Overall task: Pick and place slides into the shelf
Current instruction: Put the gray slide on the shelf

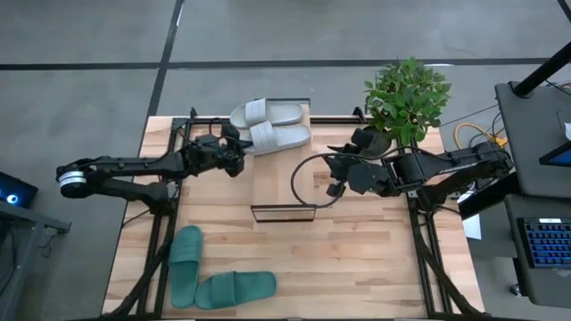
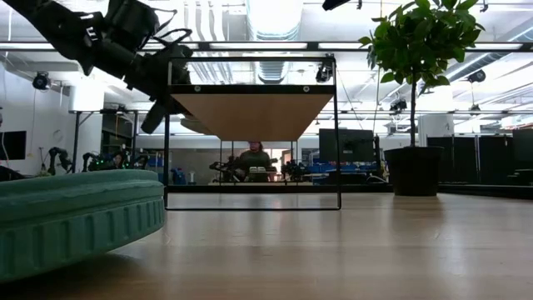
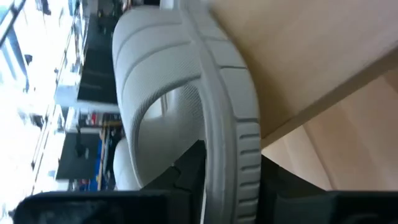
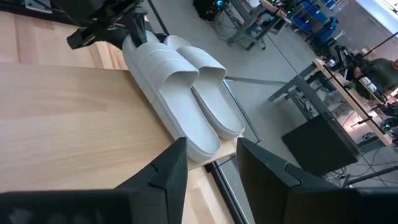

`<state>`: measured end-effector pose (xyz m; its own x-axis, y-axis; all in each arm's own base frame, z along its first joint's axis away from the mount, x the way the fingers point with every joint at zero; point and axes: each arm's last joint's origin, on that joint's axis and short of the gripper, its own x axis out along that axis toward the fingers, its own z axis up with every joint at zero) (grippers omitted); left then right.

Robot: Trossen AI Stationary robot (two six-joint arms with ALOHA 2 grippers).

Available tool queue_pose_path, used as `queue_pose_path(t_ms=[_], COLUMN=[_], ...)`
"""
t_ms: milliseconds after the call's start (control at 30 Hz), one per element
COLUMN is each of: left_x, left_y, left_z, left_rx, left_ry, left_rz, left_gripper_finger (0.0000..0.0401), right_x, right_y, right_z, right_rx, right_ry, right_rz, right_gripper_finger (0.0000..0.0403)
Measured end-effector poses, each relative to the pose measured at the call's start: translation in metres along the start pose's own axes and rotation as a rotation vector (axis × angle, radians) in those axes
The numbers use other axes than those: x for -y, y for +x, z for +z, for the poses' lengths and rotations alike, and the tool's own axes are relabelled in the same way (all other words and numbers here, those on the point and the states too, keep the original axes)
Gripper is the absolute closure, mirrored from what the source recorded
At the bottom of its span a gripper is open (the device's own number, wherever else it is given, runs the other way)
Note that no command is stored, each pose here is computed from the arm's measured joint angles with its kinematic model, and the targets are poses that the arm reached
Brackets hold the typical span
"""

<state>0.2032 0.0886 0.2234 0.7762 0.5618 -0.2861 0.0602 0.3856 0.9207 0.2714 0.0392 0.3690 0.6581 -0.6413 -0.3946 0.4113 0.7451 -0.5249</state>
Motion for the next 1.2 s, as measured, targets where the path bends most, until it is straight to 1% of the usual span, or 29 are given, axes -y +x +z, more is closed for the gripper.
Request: queue_pose_path(t_ms=[133, 367, 500, 700, 833, 900, 1000, 1100, 1200], left_x=[0.000, 0.003, 0.006, 0.006, 0.007, 0.006, 0.006, 0.010, 0.011], left_y=[-0.002, -0.002, -0.001, 0.000, -0.001, -0.001, -0.002, -0.003, -0.004], left_z=[-0.001, -0.002, -0.003, -0.002, -0.004, -0.005, -0.006, -0.009, -0.012], left_rx=[-0.010, -0.025, -0.032, -0.033, -0.084, -0.116, -0.146, -0.208, -0.285], left_ry=[-0.007, 0.003, 0.008, 0.007, 0.007, -0.027, -0.106, -0.120, -0.111], left_rz=[-0.002, -0.039, -0.058, -0.057, -0.047, -0.035, -0.020, -0.033, -0.022], left_gripper_finger=[0.0334, 0.0326, 0.0295, 0.0216, 0.0173, 0.0162, 0.0155, 0.0154, 0.0153], right_x=[-0.001, -0.003, -0.005, -0.006, -0.006, -0.006, -0.006, -0.006, -0.007], right_y=[0.000, 0.002, 0.004, 0.004, 0.004, 0.004, 0.004, 0.005, 0.005], right_z=[-0.001, -0.004, -0.007, -0.008, -0.008, -0.008, -0.008, -0.009, -0.010], right_rx=[-0.002, -0.011, -0.018, -0.021, -0.021, -0.021, -0.022, -0.024, -0.028], right_ry=[-0.002, 0.008, 0.002, 0.000, 0.000, -0.001, -0.001, -0.005, -0.010], right_rz=[0.000, 0.000, 0.001, 0.001, 0.001, 0.001, 0.001, 0.001, 0.001], right_gripper_finger=[0.0275, 0.0271, 0.0275, 0.0270, 0.0269, 0.0271, 0.0275, 0.0275, 0.0272])
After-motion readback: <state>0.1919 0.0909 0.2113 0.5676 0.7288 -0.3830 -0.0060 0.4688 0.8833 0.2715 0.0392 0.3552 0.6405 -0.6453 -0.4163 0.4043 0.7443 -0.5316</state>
